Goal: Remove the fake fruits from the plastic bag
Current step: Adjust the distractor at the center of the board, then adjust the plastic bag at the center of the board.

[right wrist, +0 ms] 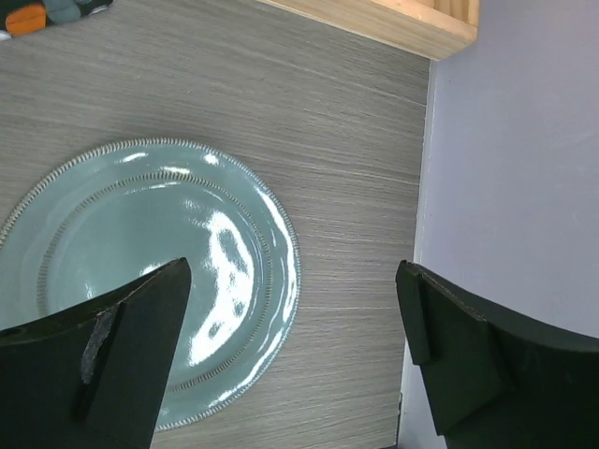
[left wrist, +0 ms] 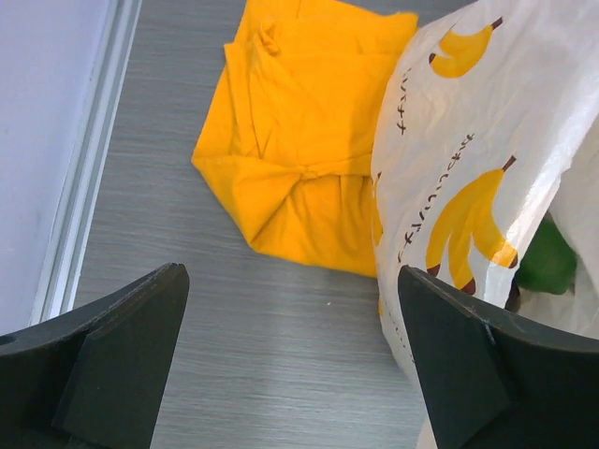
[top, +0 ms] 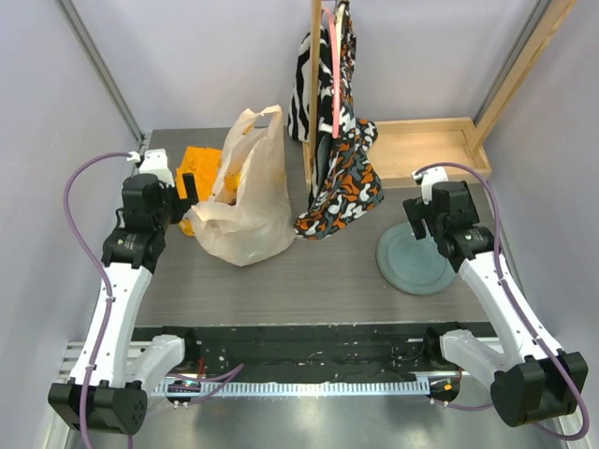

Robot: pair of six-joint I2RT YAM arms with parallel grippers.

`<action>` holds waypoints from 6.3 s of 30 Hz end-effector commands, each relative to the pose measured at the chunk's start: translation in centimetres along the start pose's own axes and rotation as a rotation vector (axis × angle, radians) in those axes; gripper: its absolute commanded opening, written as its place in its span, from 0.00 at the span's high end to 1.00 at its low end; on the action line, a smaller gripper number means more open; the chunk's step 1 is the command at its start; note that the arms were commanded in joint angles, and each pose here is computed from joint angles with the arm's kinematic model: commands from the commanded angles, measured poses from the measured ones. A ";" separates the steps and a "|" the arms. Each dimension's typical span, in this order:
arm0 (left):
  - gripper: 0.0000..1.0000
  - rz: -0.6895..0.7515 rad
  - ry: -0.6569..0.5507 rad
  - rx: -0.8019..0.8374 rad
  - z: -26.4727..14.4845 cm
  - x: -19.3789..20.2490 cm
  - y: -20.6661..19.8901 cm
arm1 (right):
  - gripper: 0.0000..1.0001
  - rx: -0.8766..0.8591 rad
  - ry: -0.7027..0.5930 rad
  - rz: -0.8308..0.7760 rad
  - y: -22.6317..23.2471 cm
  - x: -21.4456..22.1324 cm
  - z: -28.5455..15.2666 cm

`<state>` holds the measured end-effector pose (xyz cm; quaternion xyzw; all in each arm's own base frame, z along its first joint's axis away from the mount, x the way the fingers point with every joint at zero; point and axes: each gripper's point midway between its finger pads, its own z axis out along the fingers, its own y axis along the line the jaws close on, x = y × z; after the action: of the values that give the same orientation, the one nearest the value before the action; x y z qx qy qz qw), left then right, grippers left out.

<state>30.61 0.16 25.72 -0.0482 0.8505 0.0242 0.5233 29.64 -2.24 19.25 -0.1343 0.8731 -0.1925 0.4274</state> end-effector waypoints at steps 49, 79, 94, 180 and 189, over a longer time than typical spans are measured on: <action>0.03 -0.132 -0.068 0.258 -2.9 -3.3 -3.7 | 0.80 0.509 -0.776 0.673 -14.1 -37.5 2.9; 0.00 -0.183 0.102 0.507 -8.0 -4.7 -6.4 | 0.18 -0.840 -0.692 -0.074 18.3 -25.0 -13.5; 0.00 -0.452 0.194 0.223 -11.4 -1.2 -2.9 | 0.11 -0.697 -0.955 -0.186 28.0 -39.7 -12.7; 1.00 0.029 0.401 0.576 -9.6 4.4 -3.8 | 0.99 -0.594 -0.386 -0.063 19.8 -13.5 -8.2; 1.00 -0.060 0.068 0.495 -4.9 -9.1 -3.2 | 0.99 -0.585 -0.640 0.028 20.3 -27.0 -10.0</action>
<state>24.05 -4.27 28.83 0.0715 0.9001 -0.2189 0.3700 32.06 24.88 25.29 -0.3386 0.7782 0.0798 0.5228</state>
